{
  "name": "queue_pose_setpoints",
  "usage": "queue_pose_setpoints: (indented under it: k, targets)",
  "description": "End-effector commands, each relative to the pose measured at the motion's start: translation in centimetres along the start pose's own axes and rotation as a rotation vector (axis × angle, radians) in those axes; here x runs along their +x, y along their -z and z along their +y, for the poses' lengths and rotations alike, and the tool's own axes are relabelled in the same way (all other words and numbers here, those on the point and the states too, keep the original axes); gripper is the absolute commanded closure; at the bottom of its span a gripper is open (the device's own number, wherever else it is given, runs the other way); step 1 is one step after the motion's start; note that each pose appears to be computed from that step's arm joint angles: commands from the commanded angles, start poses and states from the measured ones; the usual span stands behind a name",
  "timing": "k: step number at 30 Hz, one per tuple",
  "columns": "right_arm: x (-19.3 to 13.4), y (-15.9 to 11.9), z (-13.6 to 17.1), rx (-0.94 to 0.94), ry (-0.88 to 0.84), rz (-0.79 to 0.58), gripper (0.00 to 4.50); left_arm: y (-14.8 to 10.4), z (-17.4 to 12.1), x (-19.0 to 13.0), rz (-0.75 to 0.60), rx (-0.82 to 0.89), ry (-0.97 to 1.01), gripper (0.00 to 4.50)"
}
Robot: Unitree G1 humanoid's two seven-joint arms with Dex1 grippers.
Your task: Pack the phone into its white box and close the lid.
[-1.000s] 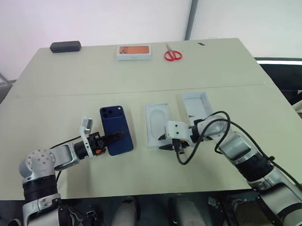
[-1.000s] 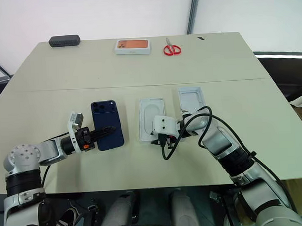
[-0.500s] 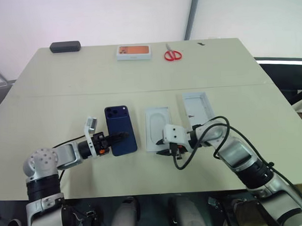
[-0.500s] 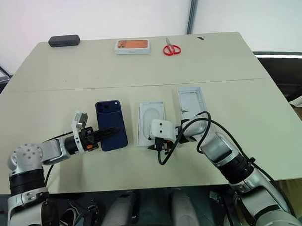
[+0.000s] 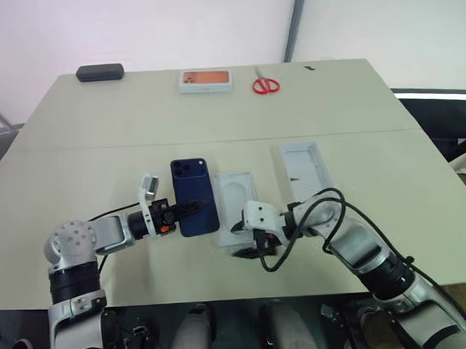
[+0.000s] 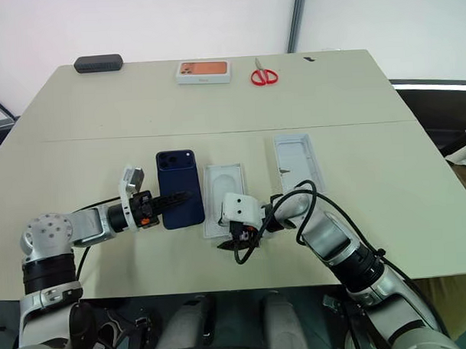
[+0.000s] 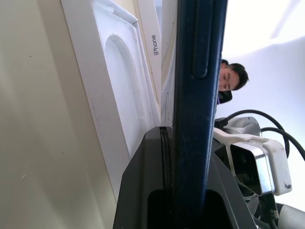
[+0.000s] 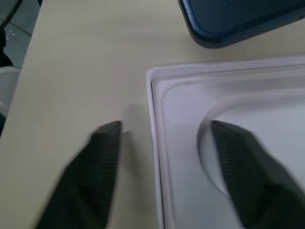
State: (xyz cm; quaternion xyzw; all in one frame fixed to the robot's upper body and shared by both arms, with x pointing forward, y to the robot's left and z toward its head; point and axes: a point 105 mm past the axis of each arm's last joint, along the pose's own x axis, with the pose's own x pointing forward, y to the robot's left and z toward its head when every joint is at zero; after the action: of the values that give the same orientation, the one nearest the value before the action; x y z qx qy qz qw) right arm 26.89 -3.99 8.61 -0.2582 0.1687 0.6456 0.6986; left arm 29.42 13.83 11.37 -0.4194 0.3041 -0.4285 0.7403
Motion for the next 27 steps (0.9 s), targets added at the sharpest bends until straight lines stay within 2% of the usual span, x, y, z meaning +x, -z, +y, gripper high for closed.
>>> queue_pose_setpoints:
  k: [1,5,9,10,13,15,17,20,27]
  targets:
    - [-1.5,-2.0,-1.2,-0.028,0.057,-0.058,0.09,-0.5,-1.4,-0.1,-0.005,0.031,0.064,4.5]
    - [-3.3,-2.8,-2.0,-0.065,0.096,-0.044,0.09,0.1,-1.5,0.0,0.012,0.018,0.075,4.5]
    - [-6.8,-2.4,-3.5,-0.059,0.167,-0.028,0.09,0.9,-1.8,1.4,0.031,0.008,0.102,4.5]
    - [-7.5,-2.4,-3.6,-0.058,0.171,-0.042,0.09,1.0,-1.8,1.8,0.032,0.008,0.097,4.5]
    - [-9.9,-4.0,-4.3,-0.015,0.235,-0.23,0.09,1.1,-1.4,2.6,0.02,-0.005,0.081,4.5]
    - [-11.4,-3.0,-4.8,-0.026,0.295,-0.252,0.09,1.2,-1.4,3.3,0.013,-0.02,0.088,4.5]
    - [-11.5,-1.1,-4.1,-0.027,0.293,-0.212,0.09,1.8,-1.9,4.2,0.033,-0.029,0.113,4.5]
    - [-10.9,-0.1,-3.8,-0.011,0.301,-0.2,0.09,2.7,-2.3,5.4,0.066,-0.026,0.123,4.5]
    - [-9.9,-0.1,-3.7,-0.029,0.306,-0.193,0.09,2.7,-1.4,6.6,0.066,-0.03,0.075,4.5]
